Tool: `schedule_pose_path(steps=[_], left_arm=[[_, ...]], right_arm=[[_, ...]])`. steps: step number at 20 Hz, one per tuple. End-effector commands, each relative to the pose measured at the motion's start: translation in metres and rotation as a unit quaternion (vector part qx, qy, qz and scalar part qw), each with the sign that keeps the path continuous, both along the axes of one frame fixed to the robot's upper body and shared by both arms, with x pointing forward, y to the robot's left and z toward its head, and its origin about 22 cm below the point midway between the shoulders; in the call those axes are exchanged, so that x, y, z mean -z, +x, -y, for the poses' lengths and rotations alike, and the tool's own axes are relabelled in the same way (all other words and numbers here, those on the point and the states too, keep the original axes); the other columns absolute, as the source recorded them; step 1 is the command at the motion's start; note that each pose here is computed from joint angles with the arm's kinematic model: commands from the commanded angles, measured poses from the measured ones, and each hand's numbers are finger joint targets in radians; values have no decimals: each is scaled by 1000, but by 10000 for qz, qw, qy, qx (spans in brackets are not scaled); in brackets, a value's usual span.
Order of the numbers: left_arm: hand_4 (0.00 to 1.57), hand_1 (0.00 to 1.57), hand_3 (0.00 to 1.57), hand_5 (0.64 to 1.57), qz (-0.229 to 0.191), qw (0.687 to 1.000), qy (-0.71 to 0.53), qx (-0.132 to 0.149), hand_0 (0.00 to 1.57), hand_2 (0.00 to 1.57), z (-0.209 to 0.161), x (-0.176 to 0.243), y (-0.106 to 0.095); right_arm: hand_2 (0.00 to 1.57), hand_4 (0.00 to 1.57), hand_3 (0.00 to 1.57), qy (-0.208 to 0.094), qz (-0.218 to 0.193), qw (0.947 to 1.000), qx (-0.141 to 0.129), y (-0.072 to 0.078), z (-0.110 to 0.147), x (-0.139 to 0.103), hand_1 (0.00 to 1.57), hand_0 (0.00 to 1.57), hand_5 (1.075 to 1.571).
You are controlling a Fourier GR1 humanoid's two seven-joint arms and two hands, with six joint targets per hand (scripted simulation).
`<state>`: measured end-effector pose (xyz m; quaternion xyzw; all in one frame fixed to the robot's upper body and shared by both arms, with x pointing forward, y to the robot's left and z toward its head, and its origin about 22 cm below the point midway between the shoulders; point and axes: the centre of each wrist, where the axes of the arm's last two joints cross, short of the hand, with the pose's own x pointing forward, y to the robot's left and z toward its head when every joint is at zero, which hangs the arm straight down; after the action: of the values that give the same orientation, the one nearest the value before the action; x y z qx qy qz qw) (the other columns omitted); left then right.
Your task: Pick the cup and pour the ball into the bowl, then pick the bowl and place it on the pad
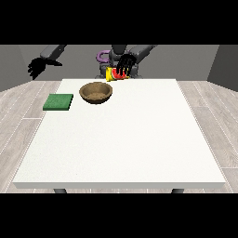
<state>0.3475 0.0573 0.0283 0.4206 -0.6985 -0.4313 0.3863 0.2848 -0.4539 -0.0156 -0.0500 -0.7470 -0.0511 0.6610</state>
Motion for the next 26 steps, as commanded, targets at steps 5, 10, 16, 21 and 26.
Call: schedule_pose_path(steps=[5, 10, 16, 21, 26], left_arm=[[900, 432, 1571, 1571, 735, 9913, 1081, 151, 432, 1571, 24, -9, -5], [898, 288, 1571, 1562, 677, 9843, 1613, 215, 288, 1571, 34, -5, -17], [1196, 0, 1571, 1434, 626, 9603, 2686, 428, 0, 1571, 45, -2, -21], [1199, 702, 1571, 1416, 965, 9310, 3462, 638, 702, 1571, 51, -32, -7], [1197, 1546, 1571, 1457, 1389, 8973, 4146, 607, 1546, 1571, 75, -59, -10]], right_arm=[[0, 0, 337, -105, 229, 9996, -132, 27, -10, -21, 0, 0, 1525], [0, 0, 264, 13, 240, 9988, -427, 46, -36, -22, 0, 0, 1527], [0, 0, 190, 17, 259, 9985, -477, 62, -49, -33, 0, 0, 1521], [0, 0, 181, 121, 130, 9992, -359, 41, -37, -10, 0, 0, 1519], [0, 0, 191, 37, -26, 9997, -240, 37, -36, -2, 0, 0, 1515]])
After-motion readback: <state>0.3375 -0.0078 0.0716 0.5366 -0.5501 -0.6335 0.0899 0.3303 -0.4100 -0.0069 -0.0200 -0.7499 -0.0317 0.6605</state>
